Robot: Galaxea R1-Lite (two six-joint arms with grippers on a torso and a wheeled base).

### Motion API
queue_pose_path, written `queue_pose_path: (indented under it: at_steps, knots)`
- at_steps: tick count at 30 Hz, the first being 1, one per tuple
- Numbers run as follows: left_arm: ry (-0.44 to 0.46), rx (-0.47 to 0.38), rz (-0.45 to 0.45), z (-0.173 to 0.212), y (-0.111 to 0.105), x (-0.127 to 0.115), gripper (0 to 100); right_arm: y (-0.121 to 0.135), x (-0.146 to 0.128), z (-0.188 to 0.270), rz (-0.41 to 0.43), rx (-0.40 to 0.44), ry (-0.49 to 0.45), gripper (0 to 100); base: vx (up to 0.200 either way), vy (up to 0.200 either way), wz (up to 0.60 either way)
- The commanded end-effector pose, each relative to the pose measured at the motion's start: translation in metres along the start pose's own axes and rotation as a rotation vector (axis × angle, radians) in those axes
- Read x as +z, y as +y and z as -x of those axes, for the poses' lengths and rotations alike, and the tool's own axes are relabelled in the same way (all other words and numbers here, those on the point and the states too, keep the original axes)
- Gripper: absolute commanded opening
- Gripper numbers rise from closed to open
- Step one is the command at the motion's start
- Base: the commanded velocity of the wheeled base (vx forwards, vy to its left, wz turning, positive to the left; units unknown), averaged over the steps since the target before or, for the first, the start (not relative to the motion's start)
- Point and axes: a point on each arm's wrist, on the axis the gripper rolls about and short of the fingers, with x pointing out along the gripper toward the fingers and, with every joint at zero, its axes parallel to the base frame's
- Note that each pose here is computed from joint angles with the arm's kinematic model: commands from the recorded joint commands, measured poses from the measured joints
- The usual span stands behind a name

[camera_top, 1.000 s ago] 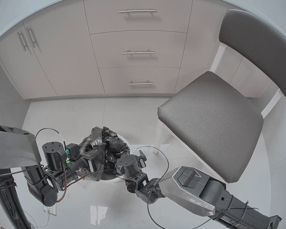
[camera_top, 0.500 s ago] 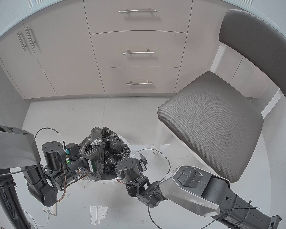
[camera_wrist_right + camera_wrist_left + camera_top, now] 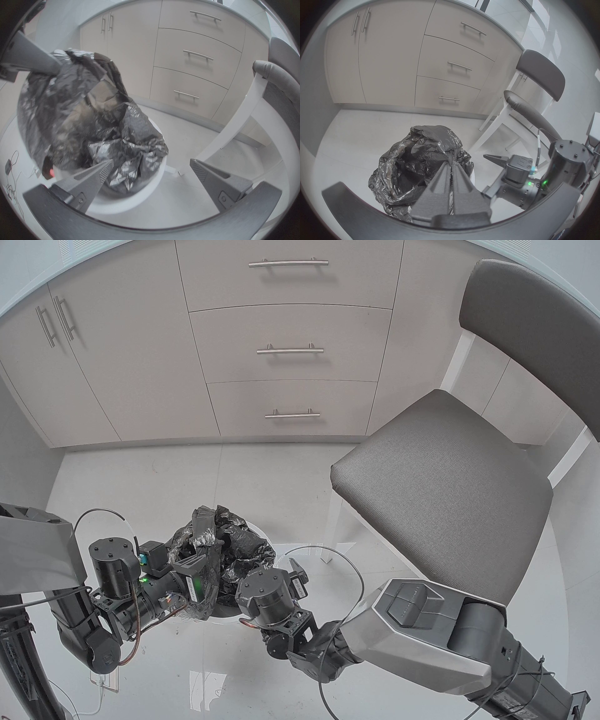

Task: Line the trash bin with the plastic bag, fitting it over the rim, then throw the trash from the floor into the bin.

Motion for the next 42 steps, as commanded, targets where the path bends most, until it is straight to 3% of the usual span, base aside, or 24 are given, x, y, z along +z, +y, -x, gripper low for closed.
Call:
queue_pose_path:
  at_steps: [1, 7, 12, 16, 21, 27, 36, 42]
  knots:
    - [0.022, -0.019, -0.002, -0.002, -0.006, -0.006, 0, -0.018, 0.028, 0.056, -0.017, 0.044, -0.043, 100, 0.000, 0.000, 0.00]
    - [0.020, -0.037, 0.030, -0.005, -0.011, -0.006, 0, -0.013, 0.019, 0.100, -0.007, 0.109, -0.075, 100, 0.000, 0.000, 0.00]
    - [0.023, -0.062, 0.055, -0.009, -0.019, -0.007, 0, -0.003, 0.021, 0.107, -0.010, 0.126, -0.103, 100, 0.000, 0.000, 0.00]
    - [0.038, -0.068, 0.055, -0.008, -0.021, -0.011, 0, -0.011, 0.025, 0.097, -0.029, 0.095, -0.108, 100, 0.000, 0.000, 0.00]
    - [0.062, -0.063, 0.057, -0.011, -0.020, -0.017, 0, -0.038, 0.028, 0.076, -0.050, -0.018, -0.092, 100, 0.000, 0.000, 0.00]
    - [0.068, -0.062, 0.057, -0.011, -0.020, -0.019, 0, -0.048, 0.037, 0.074, -0.069, -0.036, -0.105, 100, 0.000, 0.000, 0.00]
    - [0.054, -0.066, 0.062, -0.013, -0.021, -0.016, 0, -0.007, 0.018, 0.089, -0.031, 0.053, -0.099, 100, 0.000, 0.000, 0.00]
    - [0.021, -0.083, 0.093, -0.023, -0.025, -0.011, 0, 0.005, 0.017, 0.086, -0.038, 0.064, -0.112, 100, 0.000, 0.000, 0.00]
